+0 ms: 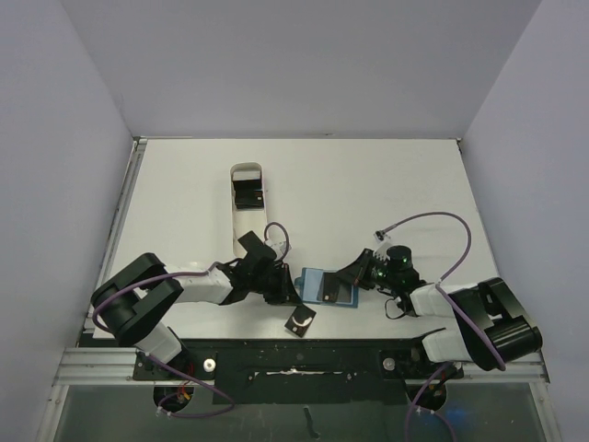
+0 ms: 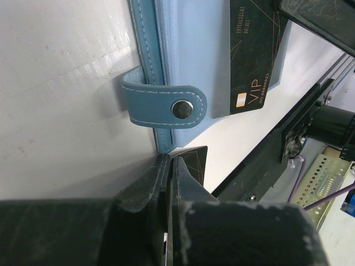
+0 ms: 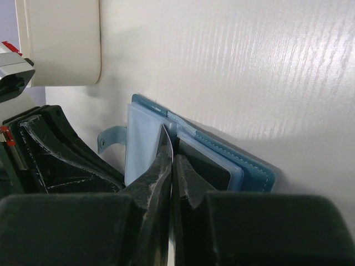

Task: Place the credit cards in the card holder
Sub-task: Insert the credit card into the card holder.

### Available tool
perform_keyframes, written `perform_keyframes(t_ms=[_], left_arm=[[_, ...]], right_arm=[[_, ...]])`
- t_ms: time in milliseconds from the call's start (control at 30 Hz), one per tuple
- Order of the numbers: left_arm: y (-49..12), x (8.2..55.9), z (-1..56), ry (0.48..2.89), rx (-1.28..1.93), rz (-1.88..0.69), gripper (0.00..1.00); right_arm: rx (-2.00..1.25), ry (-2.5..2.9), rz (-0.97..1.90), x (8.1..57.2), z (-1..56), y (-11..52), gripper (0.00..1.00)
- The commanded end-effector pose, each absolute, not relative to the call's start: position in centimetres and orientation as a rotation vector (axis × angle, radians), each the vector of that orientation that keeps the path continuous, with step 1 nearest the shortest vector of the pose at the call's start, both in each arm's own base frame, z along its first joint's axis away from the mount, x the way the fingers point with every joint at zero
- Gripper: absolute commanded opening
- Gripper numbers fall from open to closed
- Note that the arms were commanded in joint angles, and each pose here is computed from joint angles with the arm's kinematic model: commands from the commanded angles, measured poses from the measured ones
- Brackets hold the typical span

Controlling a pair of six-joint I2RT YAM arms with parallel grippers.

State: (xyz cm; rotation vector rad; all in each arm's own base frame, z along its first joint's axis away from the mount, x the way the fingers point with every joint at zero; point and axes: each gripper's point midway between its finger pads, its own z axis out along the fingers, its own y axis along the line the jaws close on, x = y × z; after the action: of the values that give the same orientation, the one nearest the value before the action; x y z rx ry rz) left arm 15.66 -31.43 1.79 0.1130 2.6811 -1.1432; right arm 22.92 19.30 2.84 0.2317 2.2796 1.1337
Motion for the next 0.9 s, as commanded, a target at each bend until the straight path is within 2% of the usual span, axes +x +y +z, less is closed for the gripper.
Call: perform_keyframes(t_ms=[0, 167, 233, 633, 867], left_arm=[[-32.3, 16.4, 2.1, 2.64, 0.143, -1.147, 0.0], [-32.4, 16.5, 2.2, 2.636, 0.144, -1.149, 0.0], [-32.5, 16.5, 2.3, 2.634, 0.144, -1.152, 0.0], [-33.0, 16.3, 2.4, 2.624, 0.132, -1.178, 0.0], [-33.5, 15.9, 2.6, 2.616, 0.138, -1.199, 0.0]], right_arm=[[0.094, 2.32, 1.105, 23.1, 2.8, 19.1, 0.03], [0.041, 2.388, 1.069, 23.6, 2.6, 19.2, 0.25], [0.046, 2.395, 1.053, 23.8, 2.5, 19.1, 0.26], [0.13, 2.39, 1.085, 24.1, 2.8, 20.7, 0.2], [0.117, 2.459, 0.898, 24.3, 3.2, 18.9, 0.38]])
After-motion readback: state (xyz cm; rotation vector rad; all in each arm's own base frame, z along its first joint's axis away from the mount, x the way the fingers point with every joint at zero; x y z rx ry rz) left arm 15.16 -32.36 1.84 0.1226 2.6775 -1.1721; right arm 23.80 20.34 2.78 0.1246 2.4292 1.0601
